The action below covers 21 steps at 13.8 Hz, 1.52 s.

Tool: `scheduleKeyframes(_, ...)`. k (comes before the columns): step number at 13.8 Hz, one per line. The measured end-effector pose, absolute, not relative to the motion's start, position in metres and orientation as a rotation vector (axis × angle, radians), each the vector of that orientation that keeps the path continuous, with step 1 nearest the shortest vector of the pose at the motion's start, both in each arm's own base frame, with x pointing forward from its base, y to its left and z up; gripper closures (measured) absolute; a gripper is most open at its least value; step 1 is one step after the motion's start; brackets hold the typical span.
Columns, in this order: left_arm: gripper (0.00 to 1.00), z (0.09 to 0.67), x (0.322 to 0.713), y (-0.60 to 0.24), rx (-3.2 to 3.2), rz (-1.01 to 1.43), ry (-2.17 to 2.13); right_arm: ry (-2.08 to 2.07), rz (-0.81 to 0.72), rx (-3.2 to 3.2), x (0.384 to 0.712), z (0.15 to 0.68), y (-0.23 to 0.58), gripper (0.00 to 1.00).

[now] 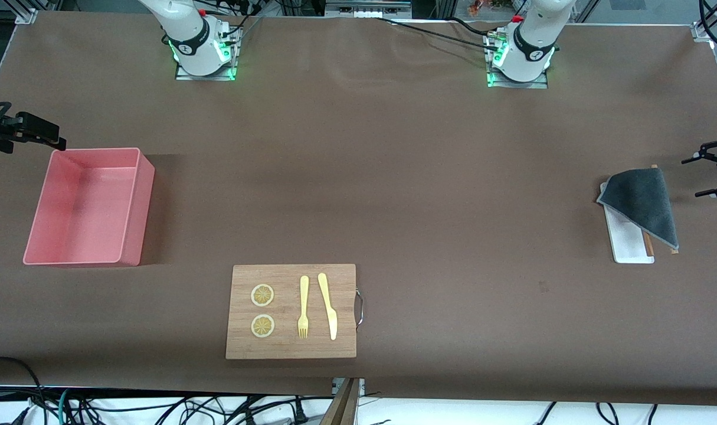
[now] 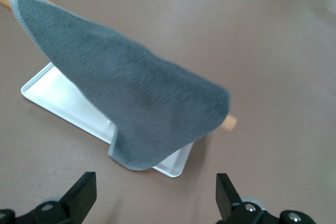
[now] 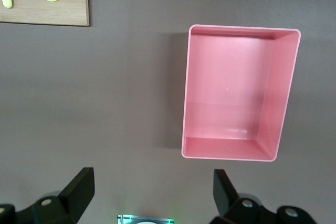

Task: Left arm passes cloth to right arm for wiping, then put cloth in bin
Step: 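Close the left gripper on the edge of the grey cloth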

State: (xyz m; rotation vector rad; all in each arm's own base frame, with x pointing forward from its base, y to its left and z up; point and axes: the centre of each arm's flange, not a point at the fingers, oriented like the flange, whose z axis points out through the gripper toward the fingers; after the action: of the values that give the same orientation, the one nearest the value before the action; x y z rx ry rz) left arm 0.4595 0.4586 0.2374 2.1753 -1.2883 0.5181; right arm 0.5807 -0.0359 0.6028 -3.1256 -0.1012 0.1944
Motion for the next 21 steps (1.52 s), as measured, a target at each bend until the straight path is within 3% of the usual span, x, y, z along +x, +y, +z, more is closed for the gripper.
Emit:
scheduleKeyframes(3, 0.00, 0.202, 0.461, 0.459, 2.118, 0.574, -1.286, -0.102, 0.208, -3.123, 0.583, 0.598, -0.036, 0.00)
scheduleKeyframes(6, 0.11, 0.177, 0.462, 0.452, 2.071, 0.604, -1.279, -0.103, 0.221, -3.122, 0.585, 0.593, -0.035, 0.00)
scheduleKeyframes(11, 0.16, 0.144, 0.456, 0.446, 2.025, 0.612, -1.248, -0.103, 0.227, -3.121, 0.586, 0.590, -0.035, 0.00)
scheduleKeyframes(13, 0.33, 0.140, 0.455, 0.444, 2.017, 0.612, -1.244, -0.103, 0.228, -3.121, 0.586, 0.590, -0.035, 0.00)
scheduleKeyframes(15, 0.33, 0.133, 0.454, 0.442, 2.006, 0.610, -1.237, -0.103, 0.228, -3.121, 0.586, 0.590, -0.035, 0.00)
scheduleKeyframes(17, 0.51, 0.127, 0.453, 0.440, 1.999, 0.608, -1.232, -0.103, 0.228, -3.121, 0.586, 0.590, -0.035, 0.00)
scheduleKeyframes(19, 0.56, 0.127, 0.453, 0.440, 1.998, 0.609, -1.233, -0.103, 0.228, -3.121, 0.586, 0.590, -0.035, 0.00)
scheduleKeyframes(21, 0.80, 0.129, 0.455, 0.441, 1.998, 0.612, -1.238, -0.103, 0.229, -3.121, 0.587, 0.590, -0.035, 0.00)
